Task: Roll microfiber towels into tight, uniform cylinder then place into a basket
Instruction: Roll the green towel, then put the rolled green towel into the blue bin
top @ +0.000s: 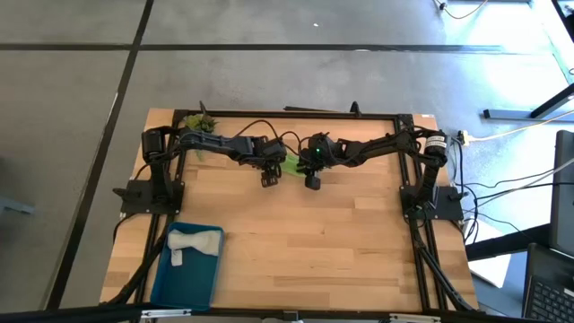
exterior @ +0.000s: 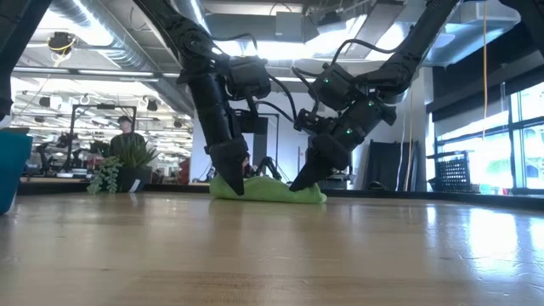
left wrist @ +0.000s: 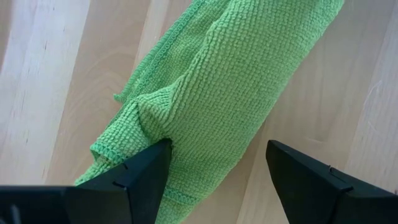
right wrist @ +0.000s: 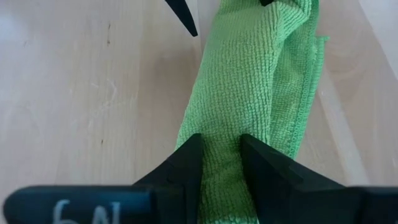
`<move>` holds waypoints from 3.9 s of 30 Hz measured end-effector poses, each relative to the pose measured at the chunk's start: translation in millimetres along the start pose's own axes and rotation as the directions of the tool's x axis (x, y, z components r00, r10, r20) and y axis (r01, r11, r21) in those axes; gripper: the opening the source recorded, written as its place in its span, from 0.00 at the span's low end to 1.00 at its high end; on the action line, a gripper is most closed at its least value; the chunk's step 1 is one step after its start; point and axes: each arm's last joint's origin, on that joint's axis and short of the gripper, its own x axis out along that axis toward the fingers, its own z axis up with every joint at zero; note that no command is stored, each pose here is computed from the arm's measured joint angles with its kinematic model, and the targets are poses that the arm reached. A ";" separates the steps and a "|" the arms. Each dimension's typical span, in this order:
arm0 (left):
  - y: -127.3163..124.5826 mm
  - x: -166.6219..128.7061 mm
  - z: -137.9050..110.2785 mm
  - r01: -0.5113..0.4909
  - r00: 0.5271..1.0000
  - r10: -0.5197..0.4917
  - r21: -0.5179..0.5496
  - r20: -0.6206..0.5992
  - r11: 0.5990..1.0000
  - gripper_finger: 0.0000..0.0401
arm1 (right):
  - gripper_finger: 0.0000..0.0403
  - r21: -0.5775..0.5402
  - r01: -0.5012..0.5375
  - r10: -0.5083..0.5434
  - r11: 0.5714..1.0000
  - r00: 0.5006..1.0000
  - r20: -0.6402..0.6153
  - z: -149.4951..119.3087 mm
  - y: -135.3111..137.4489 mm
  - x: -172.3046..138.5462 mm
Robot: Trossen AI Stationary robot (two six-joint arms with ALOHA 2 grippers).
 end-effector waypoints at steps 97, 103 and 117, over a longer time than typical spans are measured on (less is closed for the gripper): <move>8.8 37.1 10.1 0.100 0.976 -0.166 0.383 0.143 0.918 0.62 | 0.28 0.008 -0.018 0.018 1.000 0.999 -0.042 -4.2 1.6 0.1; 7.9 37.3 7.8 0.113 0.978 -0.170 0.385 0.118 0.916 0.47 | 0.28 0.007 -0.017 0.017 1.000 0.999 -0.038 -3.8 1.5 0.1; 2.5 37.0 6.6 0.107 0.982 -0.158 0.385 0.102 0.917 0.02 | 0.28 -0.005 -0.044 0.044 0.999 0.999 0.027 2.0 3.5 0.9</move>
